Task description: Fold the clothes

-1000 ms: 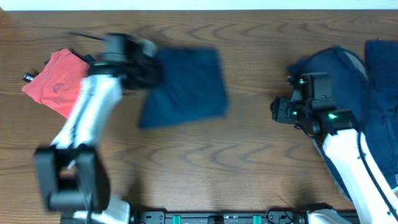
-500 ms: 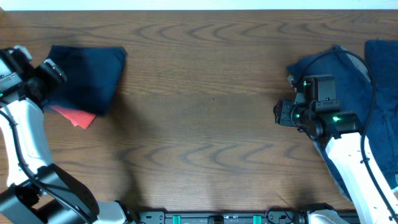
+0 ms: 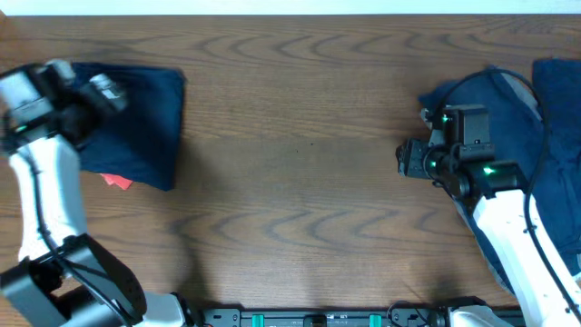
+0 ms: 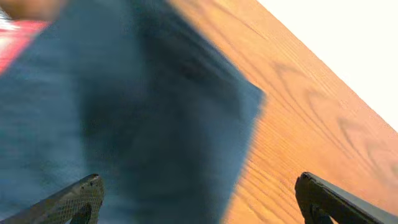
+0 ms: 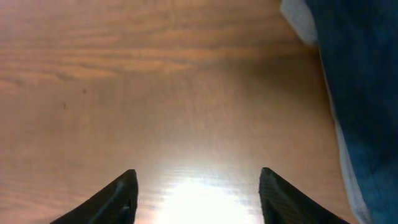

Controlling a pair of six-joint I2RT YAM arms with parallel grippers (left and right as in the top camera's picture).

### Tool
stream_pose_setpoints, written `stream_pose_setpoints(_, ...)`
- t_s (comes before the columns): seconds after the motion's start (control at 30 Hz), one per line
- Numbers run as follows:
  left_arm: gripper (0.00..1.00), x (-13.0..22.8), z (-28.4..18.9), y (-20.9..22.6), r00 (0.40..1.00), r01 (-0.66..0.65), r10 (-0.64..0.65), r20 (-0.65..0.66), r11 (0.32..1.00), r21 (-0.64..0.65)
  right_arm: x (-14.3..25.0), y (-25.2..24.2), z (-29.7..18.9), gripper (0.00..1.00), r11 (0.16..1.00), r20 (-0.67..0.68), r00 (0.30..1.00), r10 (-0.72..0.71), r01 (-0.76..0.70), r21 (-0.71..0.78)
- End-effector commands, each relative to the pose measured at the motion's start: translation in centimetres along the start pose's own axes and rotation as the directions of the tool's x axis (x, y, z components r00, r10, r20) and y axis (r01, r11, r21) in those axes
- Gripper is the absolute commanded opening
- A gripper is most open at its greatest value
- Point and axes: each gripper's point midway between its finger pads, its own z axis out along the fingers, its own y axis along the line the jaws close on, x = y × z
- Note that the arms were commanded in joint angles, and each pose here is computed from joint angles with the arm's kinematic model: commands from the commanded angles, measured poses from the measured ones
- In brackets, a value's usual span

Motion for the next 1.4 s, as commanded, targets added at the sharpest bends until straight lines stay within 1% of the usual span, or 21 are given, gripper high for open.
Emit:
stream_pose_setpoints(0.0,0.98,3.1,1.3,-5.4,0.988,-0.126,0.133,-0.074,0.987,0.095,-0.4,-0.3,1.4,0.65,1.000,-0.014,1.000,0.000,0.000,0.007)
stream_pose_setpoints(0.07,0.98,5.3,2.1,-7.2,0.975,-0.168,0.180,-0.131,0.981,0.093,0.0,-0.5,2.5,0.67,1.000,-0.044,0.999,0.003,-0.003,0.016)
stream_pose_setpoints(0.13,0.98,8.5,2.5,-8.0,0.951,-0.201,0.211,-0.228,0.977,0.066,1.0,-0.9,3.5,0.73,1.000,-0.094,0.995,0.014,-0.011,0.028)
stream_pose_setpoints(0.17,0.98,10.5,2.3,-8.0,0.930,-0.213,0.217,-0.298,0.976,0.046,1.6,-0.9,3.7,0.83,0.999,-0.124,0.992,0.023,-0.019,0.028)
stream_pose_setpoints(0.2,0.98,12.3,2.0,-7.8,0.907,-0.224,0.217,-0.361,0.974,0.022,2.5,-0.9,3.8,0.98,0.999,-0.164,0.986,0.036,-0.033,0.024)
stream_pose_setpoints(0.27,0.98,16.4,0.3,-6.7,0.835,-0.252,0.198,-0.514,0.967,-0.037,4.4,-0.9,3.5,0.99,0.998,-0.241,0.969,0.062,-0.058,0.022)
stream_pose_setpoints(0.3,0.98,17.7,-0.5,-6.3,0.804,-0.258,0.186,-0.564,0.965,-0.051,4.9,-0.9,3.3,0.99,0.997,-0.261,0.963,0.071,-0.067,0.026)
stream_pose_setpoints(0.33,0.98,19.3,-1.7,-5.9,0.759,-0.263,0.163,-0.630,0.962,-0.068,5.6,-0.9,2.8,0.99,0.996,-0.288,0.954,0.088,-0.082,0.032)
stream_pose_setpoints(0.47,0.98,23.4,-6.1,-4.4,0.606,-0.278,0.070,-0.793,0.952,-0.128,7.7,-1.0,0.4,0.99,0.991,-0.356,0.925,0.133,-0.121,0.058)
stream_pose_setpoints(0.53,0.98,24.3,-7.7,-4.0,0.558,-0.292,0.056,-0.828,0.947,-0.132,8.1,-1.1,-1.3,0.99,0.991,-0.350,0.927,0.136,-0.120,0.066)
stream_pose_setpoints(0.57,0.98,24.5,-8.1,-3.9,0.553,-0.297,0.064,-0.831,0.946,-0.125,8.0,-1.0,-2.0,0.99,0.991,-0.334,0.933,0.132,-0.118,0.063)
stream_pose_setpoints(0.63,0.98,24.5,-8.9,-3.9,0.567,-0.307,0.095,-0.818,0.946,-0.103,7.4,-1.1,-3.6,0.99,0.992,-0.273,0.955,0.120,-0.107,0.062)
stream_pose_setpoints(0.73,0.98,24.1,-10.2,-4.3,0.640,-0.305,0.148,-0.754,0.950,-0.073,6.2,-1.0,-6.5,0.99,0.995,-0.140,0.985,0.097,-0.091,0.045)
stream_pose_setpoints(0.77,0.98,23.7,-10.7,-4.6,0.689,-0.304,0.182,-0.701,0.951,-0.052,5.7,-0.7,-7.7,0.99,0.996,-0.080,0.993,0.087,-0.085,0.022)
stream_pose_setpoints(0.83,0.98,22.9,-11.5,-5.2,0.763,-0.309,0.241,-0.599,0.951,-0.012,4.8,-0.5,-9.8,0.99,0.998,0.032,0.997,0.064,-0.064,0.005)
stream_pose_setpoints(0.9,0.98,21.9,-12.5,-5.9,0.840,-0.324,0.306,-0.449,0.945,0.038,3.9,-1.1,-12.0,0.99,0.998,0.169,0.985,0.039,-0.047,0.041)
stream_pose_setpoints(1.0,0.98,20.7,-14.7,-7.0,0.908,-0.359,0.374,-0.190,0.927,0.108,3.1,-2.6,-14.8,0.99,0.993,0.343,0.939,0.019,-0.058,0.105)
stream_pose_setpoints(1.07,0.98,19.7,-16.4,-7.8,0.918,-0.392,0.397,-0.001,0.908,0.148,3.1,-3.3,-15.9,0.99,0.990,0.411,0.911,0.020,-0.075,0.118)
stream_pose_setpoints(1.13,0.98,19.1,-18.4,-8.4,0.904,-0.423,0.400,0.150,0.889,0.175,3.4,-3.3,-16.6,0.99,0.991,0.437,0.899,0.022,-0.076,0.107)
stream_pose_setpoints(1.23,0.98,19.1,-21.6,-8.6,0.873,-0.454,0.391,0.290,0.869,0.195,3.5,-3.3,-17.1,0.99,0.992,0.453,0.891,0.023,-0.076,0.099)
stream_pose_setpoints(1.37,0.98,19.4,-24.7,-8.7,0.831,-0.484,0.373,0.413,0.850,0.208,3.6,-3.3,-17.1,0.99,0.992,0.451,0.892,0.022,-0.075,0.100)
